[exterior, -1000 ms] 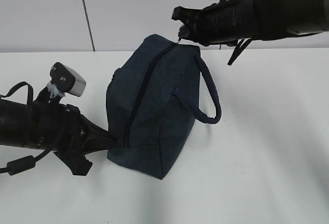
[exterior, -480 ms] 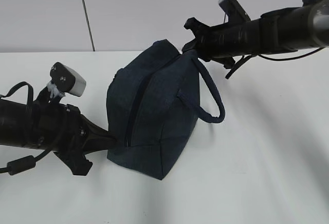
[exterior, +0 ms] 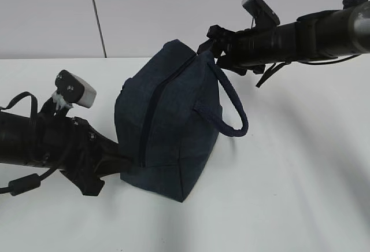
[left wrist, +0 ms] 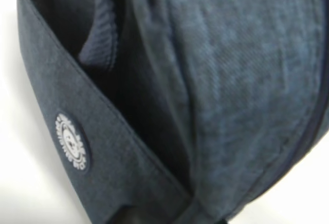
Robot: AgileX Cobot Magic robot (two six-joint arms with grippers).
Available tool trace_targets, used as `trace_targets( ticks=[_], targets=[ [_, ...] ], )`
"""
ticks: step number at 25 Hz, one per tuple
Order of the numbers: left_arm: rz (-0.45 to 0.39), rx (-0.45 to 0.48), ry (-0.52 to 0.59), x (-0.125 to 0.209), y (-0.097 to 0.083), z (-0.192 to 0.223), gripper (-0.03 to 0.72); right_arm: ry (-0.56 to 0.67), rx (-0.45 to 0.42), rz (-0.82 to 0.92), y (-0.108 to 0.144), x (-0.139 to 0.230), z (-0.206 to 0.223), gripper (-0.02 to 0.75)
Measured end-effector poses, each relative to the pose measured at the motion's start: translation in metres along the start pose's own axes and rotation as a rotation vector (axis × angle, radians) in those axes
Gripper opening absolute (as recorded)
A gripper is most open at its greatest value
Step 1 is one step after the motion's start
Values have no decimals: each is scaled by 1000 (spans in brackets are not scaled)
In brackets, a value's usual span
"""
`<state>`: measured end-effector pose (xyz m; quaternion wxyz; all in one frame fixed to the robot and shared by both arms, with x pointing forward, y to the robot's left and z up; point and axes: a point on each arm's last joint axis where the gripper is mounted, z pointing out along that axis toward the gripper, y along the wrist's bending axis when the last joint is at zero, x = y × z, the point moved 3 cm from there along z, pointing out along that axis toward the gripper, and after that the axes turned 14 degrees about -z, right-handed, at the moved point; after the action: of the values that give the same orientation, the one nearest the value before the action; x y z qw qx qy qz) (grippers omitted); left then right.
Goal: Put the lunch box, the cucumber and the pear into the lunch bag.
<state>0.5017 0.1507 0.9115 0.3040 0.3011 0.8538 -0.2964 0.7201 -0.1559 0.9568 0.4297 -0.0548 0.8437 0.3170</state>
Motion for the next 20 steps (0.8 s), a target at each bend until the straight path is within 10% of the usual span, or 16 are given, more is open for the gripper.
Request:
trace_targets(
  ticks=[10,20],
  targets=[
    [192,-34,-20,-15,-16,-32,347,-68,-48,-303,46,-44,-49,515],
    [87,-156,60,-12,-34,-84,340,215,34,-490,68,-39,-107,502]
  ],
)
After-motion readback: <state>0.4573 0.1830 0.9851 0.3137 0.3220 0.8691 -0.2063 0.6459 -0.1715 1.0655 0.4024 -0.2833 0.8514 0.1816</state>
